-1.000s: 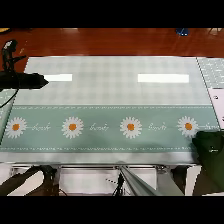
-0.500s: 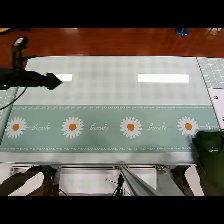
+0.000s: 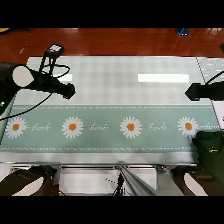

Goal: Fold the shirts.

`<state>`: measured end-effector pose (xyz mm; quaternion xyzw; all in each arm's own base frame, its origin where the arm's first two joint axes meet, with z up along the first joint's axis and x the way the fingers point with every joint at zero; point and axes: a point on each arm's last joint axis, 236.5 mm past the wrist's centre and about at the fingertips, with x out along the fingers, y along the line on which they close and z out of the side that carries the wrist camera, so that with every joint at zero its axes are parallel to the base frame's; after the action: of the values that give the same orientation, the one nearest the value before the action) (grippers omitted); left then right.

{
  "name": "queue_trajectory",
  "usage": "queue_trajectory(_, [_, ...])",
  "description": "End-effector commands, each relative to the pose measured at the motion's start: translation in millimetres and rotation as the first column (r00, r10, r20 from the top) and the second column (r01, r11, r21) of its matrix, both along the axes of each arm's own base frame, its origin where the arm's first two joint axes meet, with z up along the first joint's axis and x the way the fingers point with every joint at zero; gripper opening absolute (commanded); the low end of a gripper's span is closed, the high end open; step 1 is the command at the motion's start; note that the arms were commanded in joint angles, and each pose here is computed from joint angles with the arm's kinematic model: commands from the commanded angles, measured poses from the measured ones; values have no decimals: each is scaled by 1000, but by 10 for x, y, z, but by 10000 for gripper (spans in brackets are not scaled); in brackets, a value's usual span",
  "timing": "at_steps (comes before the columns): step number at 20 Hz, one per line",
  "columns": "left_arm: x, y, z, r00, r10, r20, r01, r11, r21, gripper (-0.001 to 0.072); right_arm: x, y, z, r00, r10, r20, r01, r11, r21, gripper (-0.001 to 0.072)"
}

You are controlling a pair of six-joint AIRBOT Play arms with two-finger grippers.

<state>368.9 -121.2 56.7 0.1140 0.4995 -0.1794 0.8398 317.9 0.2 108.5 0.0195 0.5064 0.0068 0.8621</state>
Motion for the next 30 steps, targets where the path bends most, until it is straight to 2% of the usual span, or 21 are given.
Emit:
queue_trajectory(1, [8,39,-6,1000,23,9,-24,999,42,711,-129,42,-91,997,7,-72,-10,999,-39,599])
queue_trajectory(3, [7,37,-6,1000,23,9,-24,999,42,711,-220,30,-135,993,3,-114,-8,999,-43,598])
queue_trajectory(7, [5,36,-15,1000,23,6,-23,999,42,711,-183,-131,-260,983,-107,-152,96,992,-78,597])
queue_trajectory(30, [7,35,-15,1000,23,7,-23,999,42,711,-68,-124,-382,981,-103,-167,91,993,-79,597])
